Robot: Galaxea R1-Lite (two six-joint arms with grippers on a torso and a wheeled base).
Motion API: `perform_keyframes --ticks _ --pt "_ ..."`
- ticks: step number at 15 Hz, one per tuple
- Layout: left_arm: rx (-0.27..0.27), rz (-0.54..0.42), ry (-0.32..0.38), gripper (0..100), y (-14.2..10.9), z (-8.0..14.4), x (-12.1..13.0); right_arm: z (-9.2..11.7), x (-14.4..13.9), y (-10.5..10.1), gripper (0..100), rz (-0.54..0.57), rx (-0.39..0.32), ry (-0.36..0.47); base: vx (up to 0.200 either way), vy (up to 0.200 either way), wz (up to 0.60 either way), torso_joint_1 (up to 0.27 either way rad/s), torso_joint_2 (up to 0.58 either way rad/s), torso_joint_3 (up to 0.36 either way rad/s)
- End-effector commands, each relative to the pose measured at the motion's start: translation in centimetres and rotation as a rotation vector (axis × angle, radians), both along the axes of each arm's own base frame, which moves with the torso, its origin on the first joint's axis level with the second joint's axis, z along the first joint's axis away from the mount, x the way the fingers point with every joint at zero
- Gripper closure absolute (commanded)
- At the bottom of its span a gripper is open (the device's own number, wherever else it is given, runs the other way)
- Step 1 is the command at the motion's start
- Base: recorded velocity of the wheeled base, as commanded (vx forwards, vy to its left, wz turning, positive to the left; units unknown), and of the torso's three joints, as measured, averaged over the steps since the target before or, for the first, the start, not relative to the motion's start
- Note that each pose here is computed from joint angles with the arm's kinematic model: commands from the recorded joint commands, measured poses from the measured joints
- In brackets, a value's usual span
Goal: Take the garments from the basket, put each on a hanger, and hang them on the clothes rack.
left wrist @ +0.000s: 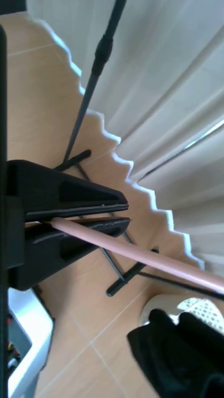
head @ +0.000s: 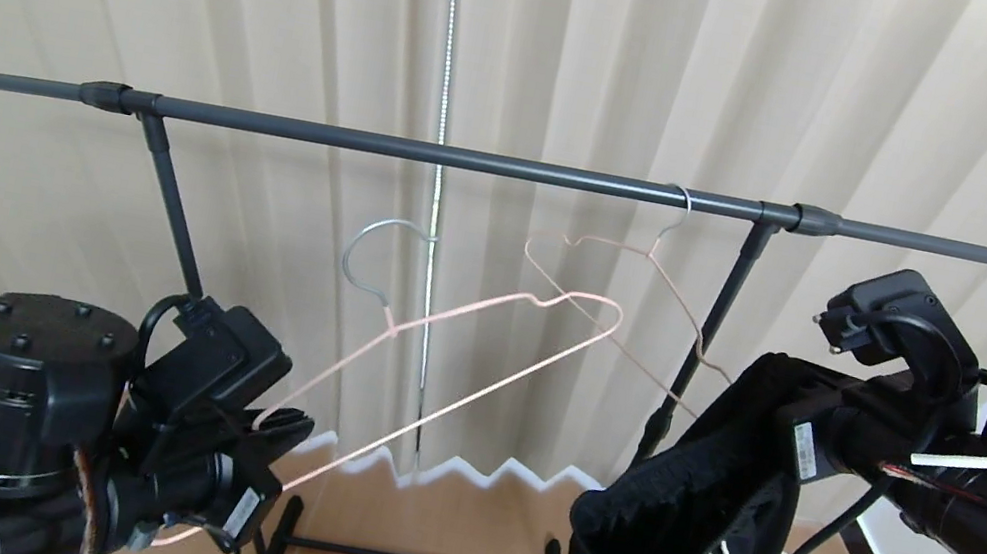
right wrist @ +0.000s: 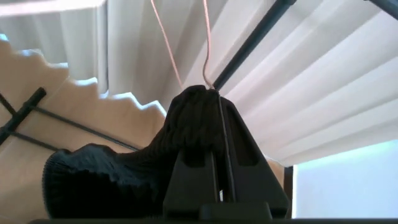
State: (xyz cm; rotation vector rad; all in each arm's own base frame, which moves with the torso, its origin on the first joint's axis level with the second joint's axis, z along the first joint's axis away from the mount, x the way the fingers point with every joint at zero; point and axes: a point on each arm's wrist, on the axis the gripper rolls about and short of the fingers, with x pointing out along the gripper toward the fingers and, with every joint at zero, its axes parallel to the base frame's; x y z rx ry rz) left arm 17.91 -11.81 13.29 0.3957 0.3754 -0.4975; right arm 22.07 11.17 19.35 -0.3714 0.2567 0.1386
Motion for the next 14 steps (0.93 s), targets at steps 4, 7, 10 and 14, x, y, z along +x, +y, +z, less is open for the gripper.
perform_keyframes --ticks 4,7,10,14 --pt "0.055 -0.138 -0.024 100 1.2 -0.4 -2.5 -0.3 2.2 1.3 100 -0.125 0.035 -0.002 0.0 0.0 0.0 0.0 0.0 0.0" --pt "0.065 -0.192 -0.008 100 0.5 -0.8 -3.1 0.1 2.6 1.6 100 -0.145 0.074 -0.016 0.0 0.0 0.0 0.0 0.0 0.0" --pt "0.08 -0.224 0.016 100 -0.7 -1.3 -2.7 0.1 2.4 2.0 100 -0.129 0.08 -0.015 0.0 0.0 0.0 0.0 0.0 0.0" --pt "0.075 -0.221 0.025 100 -2.7 -1.2 -0.4 0.2 1.9 3.1 100 -0.094 0.107 -0.016 0.0 0.0 0.0 0.0 0.0 0.0"
